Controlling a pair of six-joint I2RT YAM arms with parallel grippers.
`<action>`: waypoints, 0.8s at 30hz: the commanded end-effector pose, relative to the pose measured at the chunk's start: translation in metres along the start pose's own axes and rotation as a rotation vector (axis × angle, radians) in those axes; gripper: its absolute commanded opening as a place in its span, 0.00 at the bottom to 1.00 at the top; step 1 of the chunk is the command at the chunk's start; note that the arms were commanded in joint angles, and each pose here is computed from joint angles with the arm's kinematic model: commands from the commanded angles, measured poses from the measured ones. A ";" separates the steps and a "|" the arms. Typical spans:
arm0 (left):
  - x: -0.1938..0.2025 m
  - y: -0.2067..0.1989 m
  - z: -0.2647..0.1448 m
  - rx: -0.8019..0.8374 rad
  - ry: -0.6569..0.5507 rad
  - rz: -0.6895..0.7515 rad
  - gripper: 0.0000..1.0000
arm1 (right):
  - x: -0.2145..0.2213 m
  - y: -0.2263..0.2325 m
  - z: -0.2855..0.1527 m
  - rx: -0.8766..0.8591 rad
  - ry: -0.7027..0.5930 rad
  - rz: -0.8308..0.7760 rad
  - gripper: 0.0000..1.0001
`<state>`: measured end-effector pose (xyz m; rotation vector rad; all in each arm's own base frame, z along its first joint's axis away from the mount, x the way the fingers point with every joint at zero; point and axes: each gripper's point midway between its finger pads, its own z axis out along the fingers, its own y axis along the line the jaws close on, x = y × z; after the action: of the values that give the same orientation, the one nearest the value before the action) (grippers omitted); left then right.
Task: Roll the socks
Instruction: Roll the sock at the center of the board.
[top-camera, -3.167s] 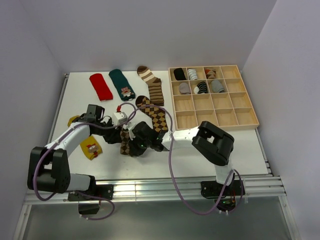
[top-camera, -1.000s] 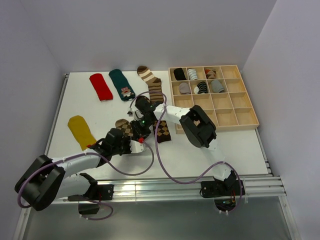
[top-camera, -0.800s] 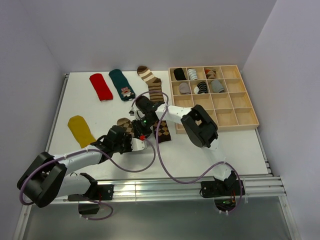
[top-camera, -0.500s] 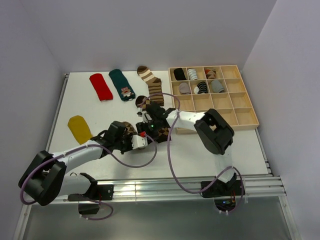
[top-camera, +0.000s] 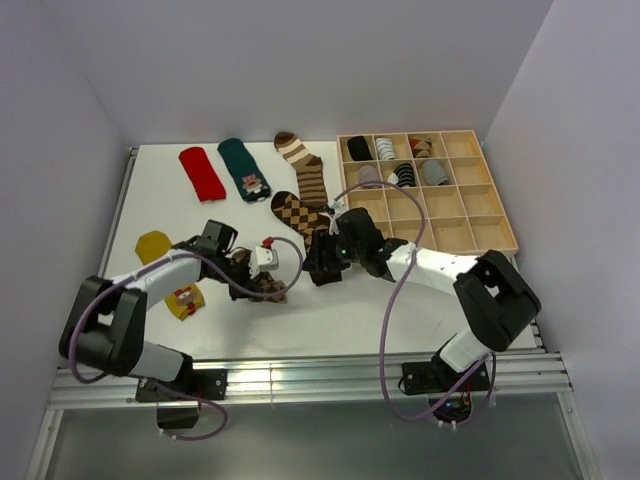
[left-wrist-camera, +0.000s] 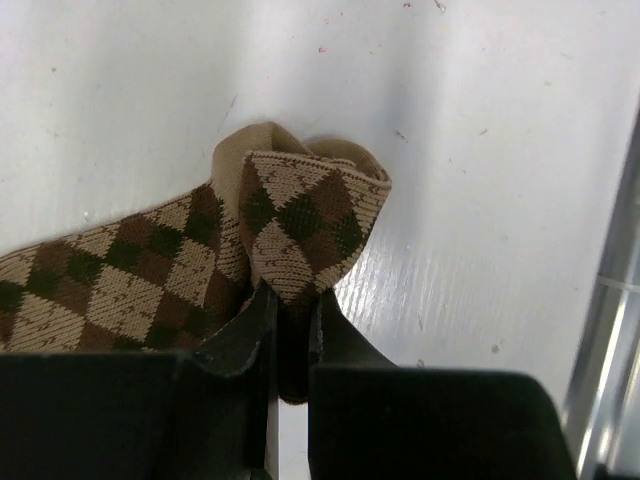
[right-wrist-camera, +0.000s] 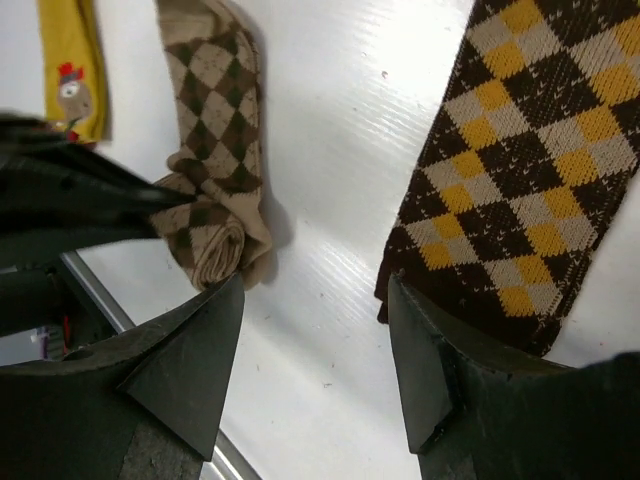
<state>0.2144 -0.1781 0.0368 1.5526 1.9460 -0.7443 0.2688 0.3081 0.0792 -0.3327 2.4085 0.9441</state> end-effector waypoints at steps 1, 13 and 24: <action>0.001 -0.016 -0.007 0.177 -0.043 -0.118 0.00 | -0.037 0.019 -0.017 -0.067 -0.210 -0.082 0.67; 0.015 -0.012 -0.015 0.433 -0.044 -0.285 0.00 | 0.006 0.087 -0.007 -0.155 -0.227 -0.516 0.70; 0.024 -0.015 -0.016 0.523 -0.012 -0.318 0.00 | 0.044 0.117 0.045 -0.072 -0.086 -0.758 0.73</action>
<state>0.2003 -0.1582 0.0344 1.4520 2.1330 -1.4777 0.1943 0.4147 0.0901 -1.0532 1.9544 0.7592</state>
